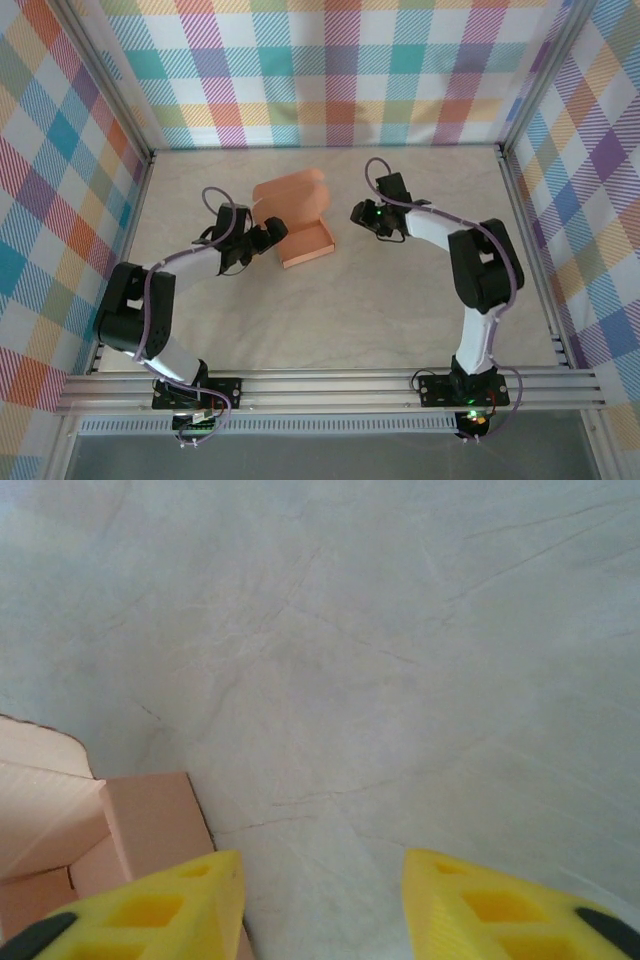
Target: Fold the paper box
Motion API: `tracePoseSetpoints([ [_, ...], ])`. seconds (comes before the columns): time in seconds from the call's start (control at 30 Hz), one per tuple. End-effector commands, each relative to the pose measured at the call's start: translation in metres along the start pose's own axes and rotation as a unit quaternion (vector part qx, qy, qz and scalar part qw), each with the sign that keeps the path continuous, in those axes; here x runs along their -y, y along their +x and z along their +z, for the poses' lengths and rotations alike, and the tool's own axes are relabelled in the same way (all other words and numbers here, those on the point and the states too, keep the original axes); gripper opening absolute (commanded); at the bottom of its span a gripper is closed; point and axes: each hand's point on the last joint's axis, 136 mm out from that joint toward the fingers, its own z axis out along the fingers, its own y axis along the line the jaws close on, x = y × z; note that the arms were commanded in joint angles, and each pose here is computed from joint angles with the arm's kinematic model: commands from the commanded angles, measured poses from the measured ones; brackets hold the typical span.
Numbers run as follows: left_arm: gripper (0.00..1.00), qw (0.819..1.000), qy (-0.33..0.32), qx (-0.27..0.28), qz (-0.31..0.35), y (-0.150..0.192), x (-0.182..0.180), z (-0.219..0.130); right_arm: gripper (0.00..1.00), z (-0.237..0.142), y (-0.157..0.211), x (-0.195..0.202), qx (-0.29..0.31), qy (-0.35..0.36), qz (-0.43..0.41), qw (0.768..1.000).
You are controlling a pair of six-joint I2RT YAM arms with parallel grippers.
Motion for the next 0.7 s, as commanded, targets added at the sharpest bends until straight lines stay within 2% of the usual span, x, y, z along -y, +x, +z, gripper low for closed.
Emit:
tracePoseSetpoints([
  [0.0, 1.0, 1.0, 0.028, -0.006, 0.004, -0.004, 0.02, 0.008, 0.41, 0.016, 0.02, -0.028, -0.077, -0.06, 0.012, 0.995],
  [0.2, 1.0, 0.999, 0.037, -0.032, 0.016, 0.003, 0.028, 0.022, 0.34, 0.038, 0.032, -0.045, -0.129, -0.102, 0.01, 0.986],
  [0.67, 1.0, 0.994, 0.044, -0.084, 0.061, 0.04, 0.05, 0.027, 0.3, 0.017, 0.065, -0.035, -0.13, -0.113, 0.021, 0.985],
])
